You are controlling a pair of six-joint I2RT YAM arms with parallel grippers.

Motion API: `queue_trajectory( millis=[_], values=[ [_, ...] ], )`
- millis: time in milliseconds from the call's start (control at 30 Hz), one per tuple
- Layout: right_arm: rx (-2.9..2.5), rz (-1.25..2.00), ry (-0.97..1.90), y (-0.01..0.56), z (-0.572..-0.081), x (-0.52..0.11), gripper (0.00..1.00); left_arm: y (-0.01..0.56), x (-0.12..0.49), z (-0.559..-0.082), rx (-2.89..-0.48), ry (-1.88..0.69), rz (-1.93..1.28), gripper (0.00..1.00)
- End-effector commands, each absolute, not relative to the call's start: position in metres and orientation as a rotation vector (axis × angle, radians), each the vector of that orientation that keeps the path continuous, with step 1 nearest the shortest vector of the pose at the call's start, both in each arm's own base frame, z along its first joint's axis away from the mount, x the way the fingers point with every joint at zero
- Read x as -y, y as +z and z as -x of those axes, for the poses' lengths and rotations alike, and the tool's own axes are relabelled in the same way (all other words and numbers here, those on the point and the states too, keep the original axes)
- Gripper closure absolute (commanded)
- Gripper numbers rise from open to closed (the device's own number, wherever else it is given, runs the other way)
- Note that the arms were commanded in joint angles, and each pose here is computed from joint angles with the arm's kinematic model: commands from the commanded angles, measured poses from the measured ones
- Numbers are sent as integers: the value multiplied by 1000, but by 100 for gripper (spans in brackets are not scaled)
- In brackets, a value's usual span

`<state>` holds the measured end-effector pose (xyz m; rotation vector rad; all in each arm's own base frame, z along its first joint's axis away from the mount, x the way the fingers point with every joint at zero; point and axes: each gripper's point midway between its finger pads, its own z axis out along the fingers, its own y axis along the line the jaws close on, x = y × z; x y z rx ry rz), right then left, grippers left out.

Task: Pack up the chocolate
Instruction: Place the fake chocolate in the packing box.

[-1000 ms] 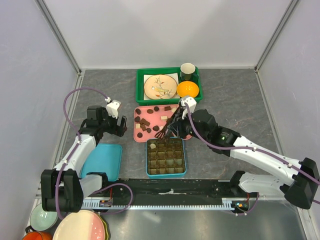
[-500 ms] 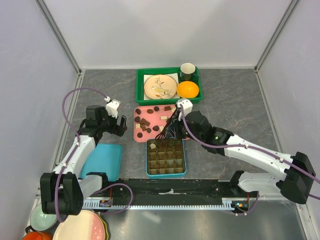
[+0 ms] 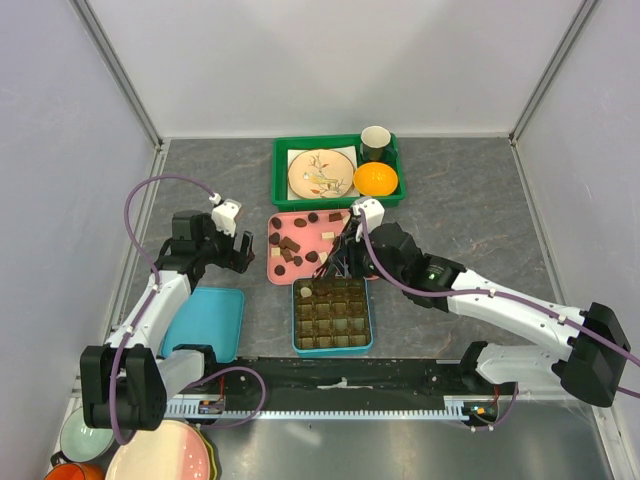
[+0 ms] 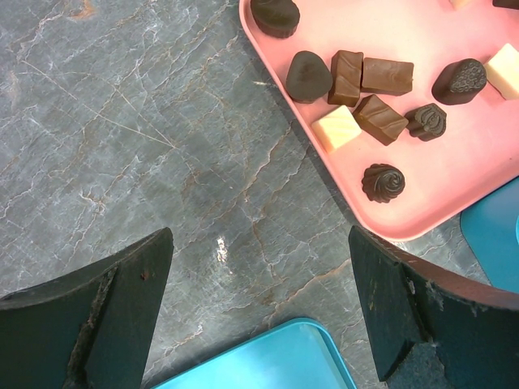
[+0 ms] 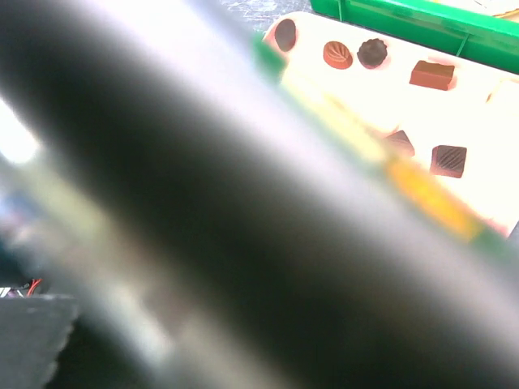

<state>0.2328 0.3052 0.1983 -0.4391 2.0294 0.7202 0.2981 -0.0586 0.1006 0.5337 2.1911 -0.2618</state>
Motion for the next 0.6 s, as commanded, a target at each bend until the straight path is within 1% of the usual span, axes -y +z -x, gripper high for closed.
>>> queue_trajectory(
  millis=[0,200,333,500,567],
  values=[
    [-1918,393,763,239,-242,-314,58,116,62,-304,-2132,-264,-578,4],
    [-1926,405,767,239,-242,-317,56,118,62,-304,-2127,-264,-580,4],
    [-1893,392,749,252,-247,-315,56,116,62,-303,-2129,-268,-581,4],
    [-1851,376,642,266,-265,-310,56,119,63,-304,-2119,-269,-581,4],
    [-1843,372,609,270,-272,-312,58,119,63,-304,-2121,-272,-580,4]
  ],
)
